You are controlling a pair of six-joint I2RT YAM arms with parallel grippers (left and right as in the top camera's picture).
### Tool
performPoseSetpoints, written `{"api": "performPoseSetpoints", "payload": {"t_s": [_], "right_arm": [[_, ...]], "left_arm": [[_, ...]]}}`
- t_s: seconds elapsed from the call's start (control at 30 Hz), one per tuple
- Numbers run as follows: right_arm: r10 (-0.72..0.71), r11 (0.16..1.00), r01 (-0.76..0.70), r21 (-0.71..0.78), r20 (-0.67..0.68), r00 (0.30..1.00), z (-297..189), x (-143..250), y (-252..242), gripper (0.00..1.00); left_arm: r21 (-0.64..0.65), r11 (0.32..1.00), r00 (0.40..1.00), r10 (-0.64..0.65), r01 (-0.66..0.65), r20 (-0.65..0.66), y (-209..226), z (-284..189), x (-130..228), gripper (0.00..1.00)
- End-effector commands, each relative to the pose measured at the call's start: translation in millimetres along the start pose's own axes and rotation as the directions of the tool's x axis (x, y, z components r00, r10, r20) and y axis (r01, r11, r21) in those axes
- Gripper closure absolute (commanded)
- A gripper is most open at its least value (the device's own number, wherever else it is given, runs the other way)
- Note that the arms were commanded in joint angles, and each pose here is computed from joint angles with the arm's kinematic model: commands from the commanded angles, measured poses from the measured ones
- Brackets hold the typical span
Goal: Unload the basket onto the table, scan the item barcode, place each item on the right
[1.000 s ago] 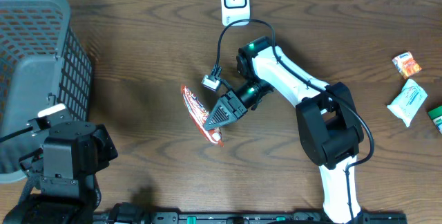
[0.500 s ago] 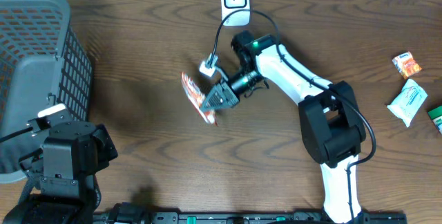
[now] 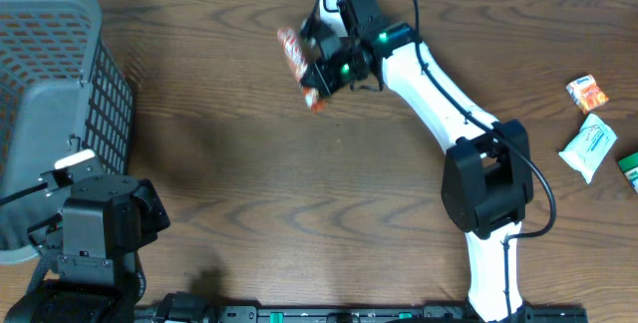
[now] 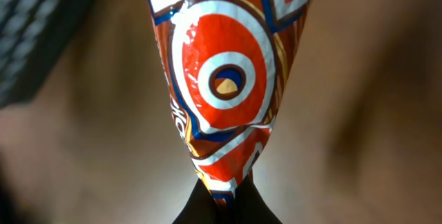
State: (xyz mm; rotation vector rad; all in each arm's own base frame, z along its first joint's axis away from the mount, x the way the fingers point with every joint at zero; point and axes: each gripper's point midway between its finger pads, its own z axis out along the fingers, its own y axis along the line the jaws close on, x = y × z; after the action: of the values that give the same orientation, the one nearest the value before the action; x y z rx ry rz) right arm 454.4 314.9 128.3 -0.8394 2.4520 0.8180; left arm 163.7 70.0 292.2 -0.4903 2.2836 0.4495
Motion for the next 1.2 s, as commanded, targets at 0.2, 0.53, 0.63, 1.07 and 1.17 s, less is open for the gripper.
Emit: {"api": "performPoseSetpoints", "payload": {"t_s": [0.2, 0.53, 0.63, 1.07, 1.17], "right_arm": [[-0.062, 0.935, 0.001, 0.356, 0.162, 0.985, -39.0, -56.2, -61.5, 0.99], [-0.112, 0.865, -0.035, 0.5, 0.261, 0.959, -42.7, -81.7, -115.4, 0.99], [-0.115, 0.849, -0.048, 0.526, 0.273, 0.955, -34.7, -90.2, -132.5, 0.99], [-0.059, 0.788, -0.078, 0.611, 0.2, 0.978, 12.2, -80.9, -193.0, 0.99], [-0.044, 0.788, -0.071, 0.611, 0.171, 0.984, 13.9, -73.0, -193.1, 0.99]], "left_arm": [[-0.011, 1.0, 1.0, 0.008, -0.007, 0.003, 1.9, -0.3, -0.7, 0.02], [-0.011, 1.0, 1.0, 0.008, -0.007, 0.003, 1.9, -0.3, -0.7, 0.02], [-0.011, 1.0, 1.0, 0.008, -0.007, 0.003, 1.9, -0.3, -0.7, 0.02], [-0.011, 1.0, 1.0, 0.008, -0.007, 0.003, 1.9, -0.3, -0.7, 0.02], [-0.011, 1.0, 1.0, 0.008, -0.007, 0.003, 1.9, -0.3, -0.7, 0.02]]}}
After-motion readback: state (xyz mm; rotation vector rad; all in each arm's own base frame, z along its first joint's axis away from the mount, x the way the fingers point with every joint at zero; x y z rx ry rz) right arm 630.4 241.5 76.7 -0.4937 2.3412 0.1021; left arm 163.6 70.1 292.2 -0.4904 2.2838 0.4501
